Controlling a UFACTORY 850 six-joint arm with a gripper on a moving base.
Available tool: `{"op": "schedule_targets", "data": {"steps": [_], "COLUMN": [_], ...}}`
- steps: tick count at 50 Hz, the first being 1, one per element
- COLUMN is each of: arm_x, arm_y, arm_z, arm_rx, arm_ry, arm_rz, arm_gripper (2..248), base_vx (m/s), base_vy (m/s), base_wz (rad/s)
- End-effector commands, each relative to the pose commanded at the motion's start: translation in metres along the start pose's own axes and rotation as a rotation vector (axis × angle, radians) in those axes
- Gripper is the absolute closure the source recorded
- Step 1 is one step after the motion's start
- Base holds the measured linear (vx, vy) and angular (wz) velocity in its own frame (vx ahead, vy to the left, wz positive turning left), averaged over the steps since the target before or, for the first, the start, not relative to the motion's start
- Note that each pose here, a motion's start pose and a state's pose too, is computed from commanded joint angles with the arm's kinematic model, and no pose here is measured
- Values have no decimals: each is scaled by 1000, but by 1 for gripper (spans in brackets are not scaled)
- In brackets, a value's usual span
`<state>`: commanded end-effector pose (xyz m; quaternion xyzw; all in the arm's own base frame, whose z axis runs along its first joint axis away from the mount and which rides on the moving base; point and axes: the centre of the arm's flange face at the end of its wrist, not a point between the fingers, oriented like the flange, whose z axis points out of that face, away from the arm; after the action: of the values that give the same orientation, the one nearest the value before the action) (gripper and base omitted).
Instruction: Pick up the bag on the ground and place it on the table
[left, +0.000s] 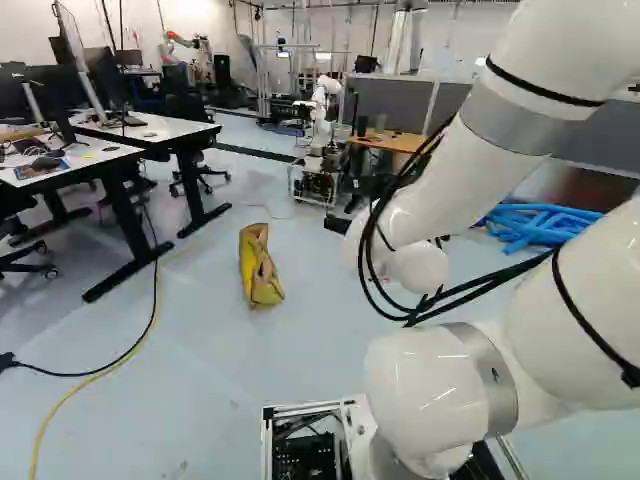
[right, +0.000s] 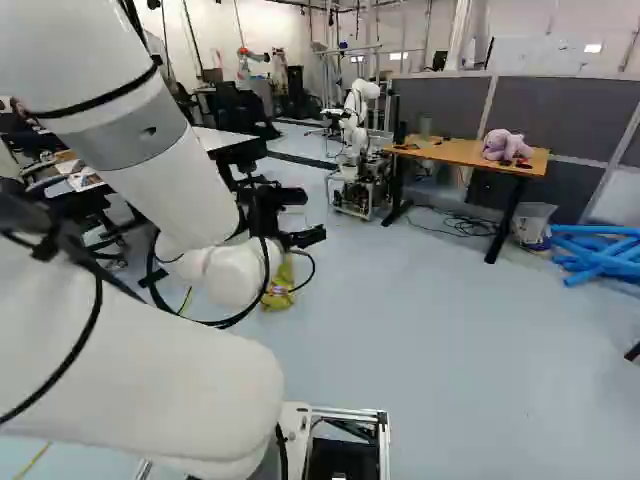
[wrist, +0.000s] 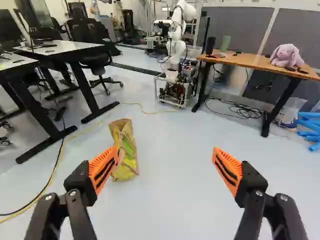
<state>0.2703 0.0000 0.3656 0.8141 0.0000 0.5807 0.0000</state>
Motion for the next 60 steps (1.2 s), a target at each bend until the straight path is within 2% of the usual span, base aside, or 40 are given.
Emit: {"op": "schedule_targets", "data": {"steps": [17,60], "arm_x": [0,0], "arm_y": [0,0], "arm_z": [0,0], "arm_rx": [0,0], "arm_ry": [0,0], "arm_rz": [0,0], "arm_gripper": [3,3], "base_vx": [23,123], "base_vy": [2,3], "base_wz": [-2,-8]}}
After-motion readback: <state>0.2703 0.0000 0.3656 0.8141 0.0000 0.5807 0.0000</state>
